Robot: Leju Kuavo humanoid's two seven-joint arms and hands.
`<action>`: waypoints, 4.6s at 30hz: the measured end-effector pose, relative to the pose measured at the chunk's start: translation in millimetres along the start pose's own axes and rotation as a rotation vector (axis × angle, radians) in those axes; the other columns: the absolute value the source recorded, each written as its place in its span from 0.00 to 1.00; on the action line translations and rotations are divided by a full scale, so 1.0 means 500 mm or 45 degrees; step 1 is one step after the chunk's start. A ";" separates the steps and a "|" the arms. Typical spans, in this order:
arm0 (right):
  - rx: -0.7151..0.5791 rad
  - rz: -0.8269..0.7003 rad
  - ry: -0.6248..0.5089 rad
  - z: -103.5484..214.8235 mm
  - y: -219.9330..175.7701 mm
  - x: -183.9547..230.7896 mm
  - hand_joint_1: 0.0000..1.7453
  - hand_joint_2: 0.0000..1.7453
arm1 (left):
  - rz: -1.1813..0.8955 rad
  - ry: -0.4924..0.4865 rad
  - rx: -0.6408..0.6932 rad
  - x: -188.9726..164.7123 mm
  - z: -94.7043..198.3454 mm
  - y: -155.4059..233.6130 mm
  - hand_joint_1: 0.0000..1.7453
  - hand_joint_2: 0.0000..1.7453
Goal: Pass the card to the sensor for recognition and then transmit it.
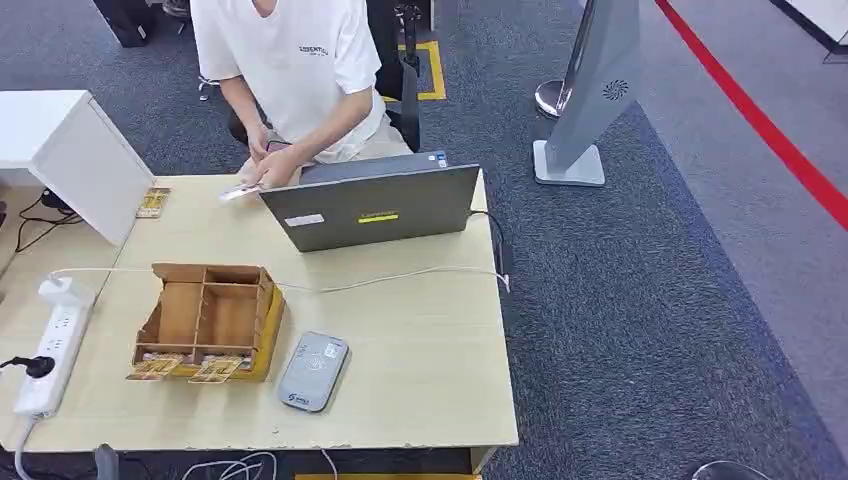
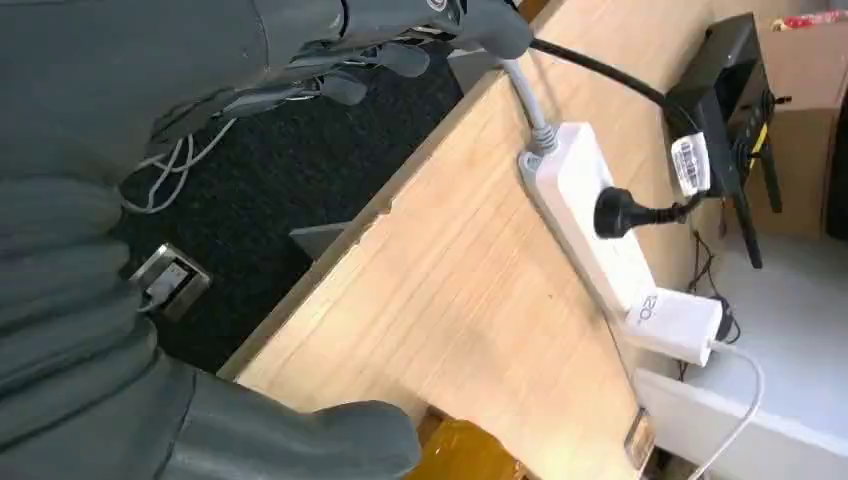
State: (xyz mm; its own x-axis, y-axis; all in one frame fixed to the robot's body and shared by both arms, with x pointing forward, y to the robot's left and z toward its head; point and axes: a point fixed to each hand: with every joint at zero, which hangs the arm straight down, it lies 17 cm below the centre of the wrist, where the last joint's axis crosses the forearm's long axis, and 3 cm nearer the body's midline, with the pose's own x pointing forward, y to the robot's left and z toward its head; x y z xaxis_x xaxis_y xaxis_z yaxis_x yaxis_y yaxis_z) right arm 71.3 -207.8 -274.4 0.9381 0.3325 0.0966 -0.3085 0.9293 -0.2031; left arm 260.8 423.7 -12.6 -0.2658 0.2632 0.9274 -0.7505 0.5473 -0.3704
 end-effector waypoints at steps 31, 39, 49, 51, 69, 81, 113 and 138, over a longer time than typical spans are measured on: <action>0.106 0.387 -0.129 0.011 0.034 0.053 0.00 1.00 | -0.923 -1.916 -0.264 0.664 0.130 -0.668 0.00 1.00; 0.085 0.430 -0.118 0.013 0.033 0.059 0.00 1.00 | -1.715 -1.560 -0.152 0.574 -0.236 -0.863 0.00 1.00; 0.090 0.433 -0.102 0.013 0.037 0.052 0.00 1.00 | -2.001 -1.500 -0.258 0.494 -0.332 -0.859 0.00 1.00; 0.092 0.435 -0.102 0.014 0.038 0.052 0.00 1.00 | -2.024 -1.487 -0.268 0.484 -0.341 -0.852 0.00 1.00; 0.119 0.445 -0.105 0.015 0.044 0.051 0.00 1.00 | -2.115 -1.445 -0.384 0.411 -0.349 -0.838 1.00 1.00; 0.119 0.453 -0.105 0.015 0.044 0.050 0.00 1.00 | -1.978 -1.455 -0.556 0.374 -0.291 -0.883 1.00 1.00; 0.074 0.202 -0.015 0.010 0.032 0.017 0.00 1.00 | -1.413 -1.584 -1.269 0.120 0.354 -0.690 1.00 1.00; 0.059 0.143 0.009 0.008 0.027 0.011 0.00 1.00 | -1.695 -1.235 -1.556 -0.045 0.368 -0.539 1.00 1.00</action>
State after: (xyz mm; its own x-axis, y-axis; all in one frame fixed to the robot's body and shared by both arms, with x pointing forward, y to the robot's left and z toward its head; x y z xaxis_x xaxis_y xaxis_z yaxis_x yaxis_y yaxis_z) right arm 71.5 -192.9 -272.6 0.8983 0.4339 0.0689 -0.4184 0.8928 -0.1669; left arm 357.8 124.0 75.8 -0.4885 -0.8569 0.1648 -0.1130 0.2494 0.9618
